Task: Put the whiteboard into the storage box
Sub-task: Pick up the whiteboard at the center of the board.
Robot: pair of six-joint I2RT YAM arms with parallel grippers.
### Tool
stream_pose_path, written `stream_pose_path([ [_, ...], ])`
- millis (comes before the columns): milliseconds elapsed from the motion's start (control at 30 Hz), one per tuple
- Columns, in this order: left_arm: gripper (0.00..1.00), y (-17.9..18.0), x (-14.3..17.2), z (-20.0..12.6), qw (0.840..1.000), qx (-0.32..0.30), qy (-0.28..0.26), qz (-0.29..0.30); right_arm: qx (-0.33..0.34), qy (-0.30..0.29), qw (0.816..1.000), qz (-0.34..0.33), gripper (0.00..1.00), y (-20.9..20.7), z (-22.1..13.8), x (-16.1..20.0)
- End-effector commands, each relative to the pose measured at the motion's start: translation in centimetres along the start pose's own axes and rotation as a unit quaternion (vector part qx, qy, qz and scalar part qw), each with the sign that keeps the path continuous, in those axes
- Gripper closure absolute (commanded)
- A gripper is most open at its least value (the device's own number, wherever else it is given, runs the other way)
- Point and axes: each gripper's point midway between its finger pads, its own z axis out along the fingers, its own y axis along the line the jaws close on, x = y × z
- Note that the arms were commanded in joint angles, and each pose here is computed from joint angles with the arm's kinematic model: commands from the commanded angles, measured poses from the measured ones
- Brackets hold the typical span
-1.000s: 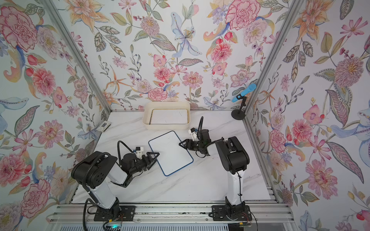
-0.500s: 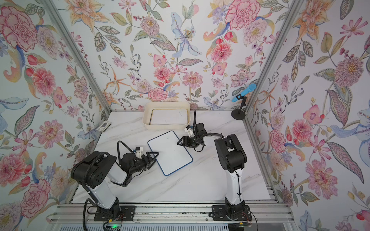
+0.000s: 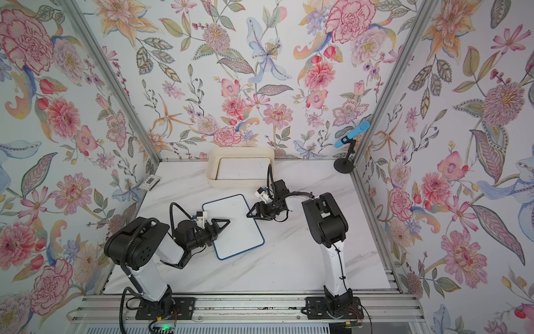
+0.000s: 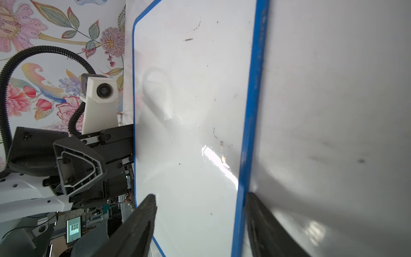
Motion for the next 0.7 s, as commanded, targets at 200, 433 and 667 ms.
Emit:
stream_pose_path([
  [200, 0.43, 9.0, 4.7, -2.6, 0.981, -0.170, 0.057, -0.076, 0.162, 0.106, 0.963, 0.185, 0.33, -9.9, -0.8, 10.7],
  [433, 0.80, 6.5, 2.9, -3.5, 0.977, -0.207, 0.051, -0.005, 0.176, 0.057, 0.964, 0.192, 0.32, -10.3, -4.3, 9.5],
  [667, 1.00, 1.5, 0.3, -3.7, 0.982, -0.183, 0.024, 0.036, 0.175, 0.017, 0.966, 0.188, 0.32, -9.4, -6.0, 9.2],
])
